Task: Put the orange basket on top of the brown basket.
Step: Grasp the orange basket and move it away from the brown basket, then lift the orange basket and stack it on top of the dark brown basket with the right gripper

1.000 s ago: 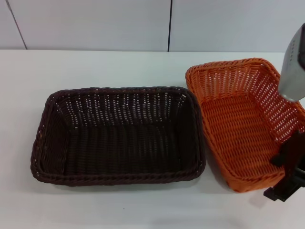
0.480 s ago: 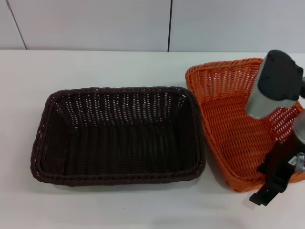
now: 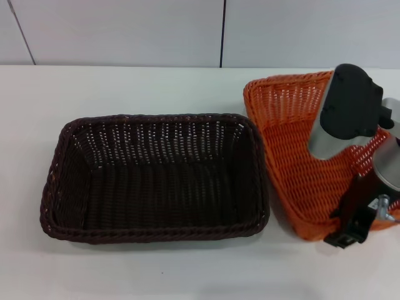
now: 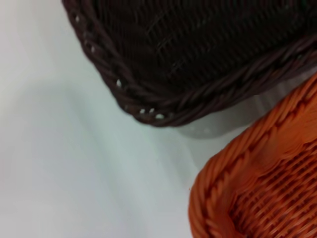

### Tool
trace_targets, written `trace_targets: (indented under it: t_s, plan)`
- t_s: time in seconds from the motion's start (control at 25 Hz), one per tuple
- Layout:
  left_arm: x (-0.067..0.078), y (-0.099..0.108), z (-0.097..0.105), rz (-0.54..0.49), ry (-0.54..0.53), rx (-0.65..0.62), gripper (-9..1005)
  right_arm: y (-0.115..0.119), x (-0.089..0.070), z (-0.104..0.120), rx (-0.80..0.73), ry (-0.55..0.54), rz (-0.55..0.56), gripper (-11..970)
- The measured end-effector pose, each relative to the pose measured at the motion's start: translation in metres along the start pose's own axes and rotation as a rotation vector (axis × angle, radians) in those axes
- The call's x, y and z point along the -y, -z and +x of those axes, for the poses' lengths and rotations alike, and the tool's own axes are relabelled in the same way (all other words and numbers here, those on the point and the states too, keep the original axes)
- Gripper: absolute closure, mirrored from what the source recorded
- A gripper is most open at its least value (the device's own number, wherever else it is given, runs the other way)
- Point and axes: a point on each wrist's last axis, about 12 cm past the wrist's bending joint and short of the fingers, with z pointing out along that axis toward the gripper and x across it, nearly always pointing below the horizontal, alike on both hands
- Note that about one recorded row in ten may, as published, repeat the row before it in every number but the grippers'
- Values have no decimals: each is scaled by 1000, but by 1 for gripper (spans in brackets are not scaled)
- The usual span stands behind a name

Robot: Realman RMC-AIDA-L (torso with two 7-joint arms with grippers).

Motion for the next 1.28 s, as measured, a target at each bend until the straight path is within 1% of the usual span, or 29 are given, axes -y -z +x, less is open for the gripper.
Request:
trace_targets:
  t_s: [0.2,0.28,0.36,0.44,0.48,0.52,0.68,0.76,0.84,0.88,0.92,1.0,1.16,1.24,1.28]
  plan:
    - [0,-2,0,-1,-1,2,243,0,0,-5,13,-16,30,541]
    - [0,-2,0,0,-2,1,243,4,-1,-10,31,-36,72,582]
    - [1,-3,1,2,-4,-3,243,6,-1,-12,41,-46,87,623]
    - [1,-3,1,4,-5,-7,243,12,-1,-15,68,-73,112,664]
    - [0,-3,1,1,-7,-8,244,19,-1,-18,92,-97,135,674]
    - [0,-3,1,0,-7,-9,244,19,-1,-18,92,-97,135,683]
    - [-2,-2,2,-5,-12,-13,244,40,-4,-22,144,-119,193,721]
    - [-2,-2,2,-5,-12,-13,244,43,-6,-23,149,-118,199,767]
    - [-2,-2,2,-5,-12,-13,244,49,-9,-25,158,-116,208,780]
    - [-3,-1,3,-6,-12,-15,244,56,-13,-27,164,-108,220,787]
    - [-3,-1,3,-6,-11,-15,244,56,-13,-27,164,-108,220,794]
    - [-3,-1,3,-7,-5,-16,244,64,-18,-29,181,-90,242,807]
    - [-5,-1,5,-7,16,-22,244,83,-29,-36,218,-31,301,807]
    - [-6,-1,5,-7,22,-23,244,92,-33,-41,226,14,342,807]
    - [-6,0,5,-7,23,-24,244,98,-36,-49,222,101,377,807]
